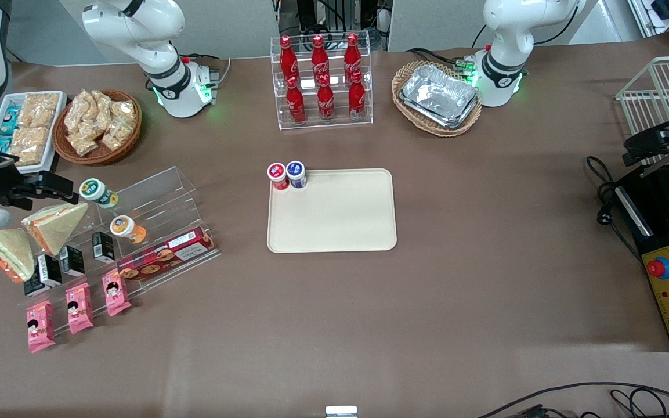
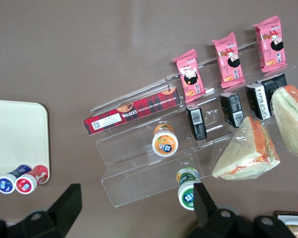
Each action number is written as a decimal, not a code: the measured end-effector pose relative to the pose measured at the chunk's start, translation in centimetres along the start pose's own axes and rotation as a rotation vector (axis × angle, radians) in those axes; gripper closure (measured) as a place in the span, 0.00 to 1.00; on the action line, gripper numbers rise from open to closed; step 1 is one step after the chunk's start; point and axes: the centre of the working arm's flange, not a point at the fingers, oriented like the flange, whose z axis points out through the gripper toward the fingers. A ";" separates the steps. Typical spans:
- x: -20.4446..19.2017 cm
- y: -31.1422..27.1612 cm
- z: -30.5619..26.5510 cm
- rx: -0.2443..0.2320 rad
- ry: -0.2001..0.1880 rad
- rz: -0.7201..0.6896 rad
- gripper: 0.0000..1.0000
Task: Place sandwich on tray
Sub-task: 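Move the right gripper toward the wrapped sandwiches in the acrylic rack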
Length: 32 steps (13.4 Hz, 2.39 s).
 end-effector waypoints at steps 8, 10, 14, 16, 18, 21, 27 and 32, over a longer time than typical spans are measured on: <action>-0.2 0.3 -1.0 -0.001 0.019 0.018 0.00; -0.4 0.9 -1.3 -0.007 0.025 0.027 0.00; -0.9 2.7 -1.9 -0.076 0.025 0.007 0.00; -1.4 5.6 -2.0 -0.079 0.021 -0.058 0.00; -1.9 8.9 -2.0 -0.081 0.029 -0.105 0.00; -1.5 11.6 -1.3 -0.096 0.047 -0.198 0.00; 0.5 17.1 3.5 -0.096 0.025 -0.309 0.00; 0.9 23.0 8.5 -0.043 0.019 -0.447 0.00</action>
